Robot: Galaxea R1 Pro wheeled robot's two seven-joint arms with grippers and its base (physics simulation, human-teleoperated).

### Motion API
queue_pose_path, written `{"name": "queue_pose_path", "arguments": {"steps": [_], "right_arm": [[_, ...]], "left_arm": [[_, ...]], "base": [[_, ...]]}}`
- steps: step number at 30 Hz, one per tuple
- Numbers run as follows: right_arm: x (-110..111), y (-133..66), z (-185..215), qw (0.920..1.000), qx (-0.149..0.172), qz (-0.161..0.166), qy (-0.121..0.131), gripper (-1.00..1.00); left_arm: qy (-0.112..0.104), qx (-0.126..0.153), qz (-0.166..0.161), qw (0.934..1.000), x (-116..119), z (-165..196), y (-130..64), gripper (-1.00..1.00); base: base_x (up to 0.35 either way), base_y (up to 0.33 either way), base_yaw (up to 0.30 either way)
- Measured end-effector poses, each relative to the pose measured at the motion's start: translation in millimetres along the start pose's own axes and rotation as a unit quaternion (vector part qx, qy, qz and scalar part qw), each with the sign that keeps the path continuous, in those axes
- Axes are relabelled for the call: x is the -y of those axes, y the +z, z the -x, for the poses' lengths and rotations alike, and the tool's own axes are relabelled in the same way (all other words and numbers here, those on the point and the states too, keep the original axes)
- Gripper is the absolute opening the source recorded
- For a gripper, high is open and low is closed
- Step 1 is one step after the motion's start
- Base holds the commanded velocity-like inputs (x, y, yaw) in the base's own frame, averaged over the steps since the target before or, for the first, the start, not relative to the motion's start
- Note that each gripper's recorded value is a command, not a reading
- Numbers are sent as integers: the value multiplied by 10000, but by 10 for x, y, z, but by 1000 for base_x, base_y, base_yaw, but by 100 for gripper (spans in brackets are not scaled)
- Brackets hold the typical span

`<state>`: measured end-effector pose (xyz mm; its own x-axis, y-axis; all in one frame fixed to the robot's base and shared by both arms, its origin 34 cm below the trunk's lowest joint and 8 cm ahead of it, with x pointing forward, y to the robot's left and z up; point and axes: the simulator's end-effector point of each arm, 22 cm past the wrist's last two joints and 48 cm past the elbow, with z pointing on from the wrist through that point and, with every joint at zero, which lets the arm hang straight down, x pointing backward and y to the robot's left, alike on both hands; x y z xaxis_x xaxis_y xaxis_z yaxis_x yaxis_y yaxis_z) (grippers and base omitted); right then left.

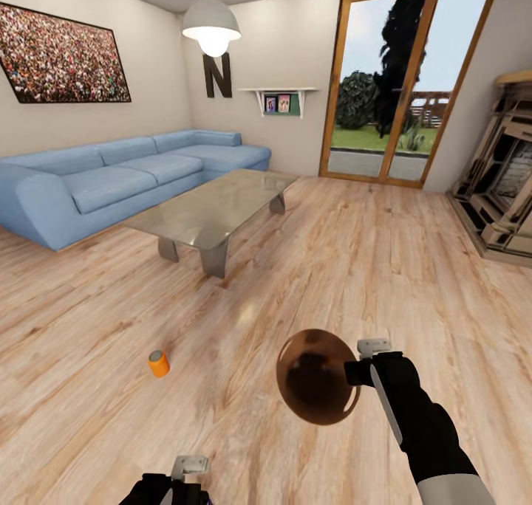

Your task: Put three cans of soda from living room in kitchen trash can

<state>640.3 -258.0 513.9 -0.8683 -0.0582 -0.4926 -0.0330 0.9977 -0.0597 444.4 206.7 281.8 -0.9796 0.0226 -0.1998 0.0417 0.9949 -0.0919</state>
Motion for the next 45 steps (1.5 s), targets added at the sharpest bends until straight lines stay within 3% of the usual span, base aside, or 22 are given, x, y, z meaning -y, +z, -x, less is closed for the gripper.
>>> {"name": "queue_pose_path", "arguments": {"steps": [39, 45], "right_arm": [[-60, 643, -612, 10000, 6, 2, 1, -100], [-62, 642, -610, 10000, 9, 6, 3, -100]], "left_arm": [[13, 210, 1, 9998, -71, -213, 784, 100], [14, 235, -5, 9997, -61, -200, 783, 100]], "base": [[0, 0, 0], [0, 0, 0]]}}
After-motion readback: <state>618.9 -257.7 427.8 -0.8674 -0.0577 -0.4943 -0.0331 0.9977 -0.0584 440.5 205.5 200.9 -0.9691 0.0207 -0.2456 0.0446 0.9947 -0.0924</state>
